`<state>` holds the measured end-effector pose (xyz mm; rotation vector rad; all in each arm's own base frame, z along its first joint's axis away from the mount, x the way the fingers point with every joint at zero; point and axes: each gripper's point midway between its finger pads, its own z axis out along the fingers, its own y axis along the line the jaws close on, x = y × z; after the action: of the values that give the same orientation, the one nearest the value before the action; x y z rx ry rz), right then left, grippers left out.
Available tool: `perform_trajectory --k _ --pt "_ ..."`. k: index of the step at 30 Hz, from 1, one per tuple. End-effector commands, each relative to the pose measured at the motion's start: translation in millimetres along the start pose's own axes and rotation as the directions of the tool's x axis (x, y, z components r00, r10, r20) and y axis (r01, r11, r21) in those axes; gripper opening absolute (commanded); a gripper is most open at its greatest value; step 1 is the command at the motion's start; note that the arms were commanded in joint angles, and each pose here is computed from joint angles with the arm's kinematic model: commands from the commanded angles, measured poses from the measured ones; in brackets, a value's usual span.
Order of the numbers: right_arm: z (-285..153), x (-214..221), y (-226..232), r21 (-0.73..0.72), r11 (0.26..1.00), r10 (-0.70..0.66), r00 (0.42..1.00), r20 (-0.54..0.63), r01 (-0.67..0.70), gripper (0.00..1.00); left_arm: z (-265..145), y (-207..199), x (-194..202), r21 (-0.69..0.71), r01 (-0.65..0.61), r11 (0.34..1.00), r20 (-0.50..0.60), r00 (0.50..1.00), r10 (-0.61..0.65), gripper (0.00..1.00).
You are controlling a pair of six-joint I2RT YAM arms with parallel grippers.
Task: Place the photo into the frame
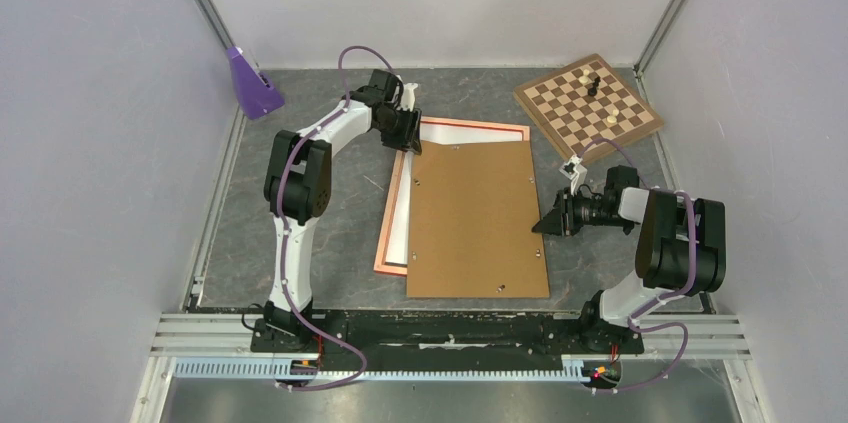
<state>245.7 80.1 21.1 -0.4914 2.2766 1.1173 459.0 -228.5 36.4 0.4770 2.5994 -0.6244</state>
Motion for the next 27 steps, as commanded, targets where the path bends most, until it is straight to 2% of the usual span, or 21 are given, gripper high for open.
perform_trajectory --k 1,11,27 --pt "-8.9 -2.2 -41.6 0.178 0.975 -0.127 0.991 -0.050 0.134 0.00 -6.4 47.3 -6.7 -0.245 -0.090 0.965 -0.008 0.996 0.091 0.52" --pt "-13.6 0.3 -56.3 0.266 0.958 -0.092 0.993 -0.073 0.108 0.00 0.6 57.5 3.1 -0.310 -0.151 0.939 -0.104 0.987 0.124 0.52" --pt "-14.7 0.4 -58.6 0.283 0.953 -0.085 0.994 -0.075 0.103 0.00 14.3 59.2 22.5 -0.312 -0.187 0.932 -0.219 0.968 0.121 0.57"
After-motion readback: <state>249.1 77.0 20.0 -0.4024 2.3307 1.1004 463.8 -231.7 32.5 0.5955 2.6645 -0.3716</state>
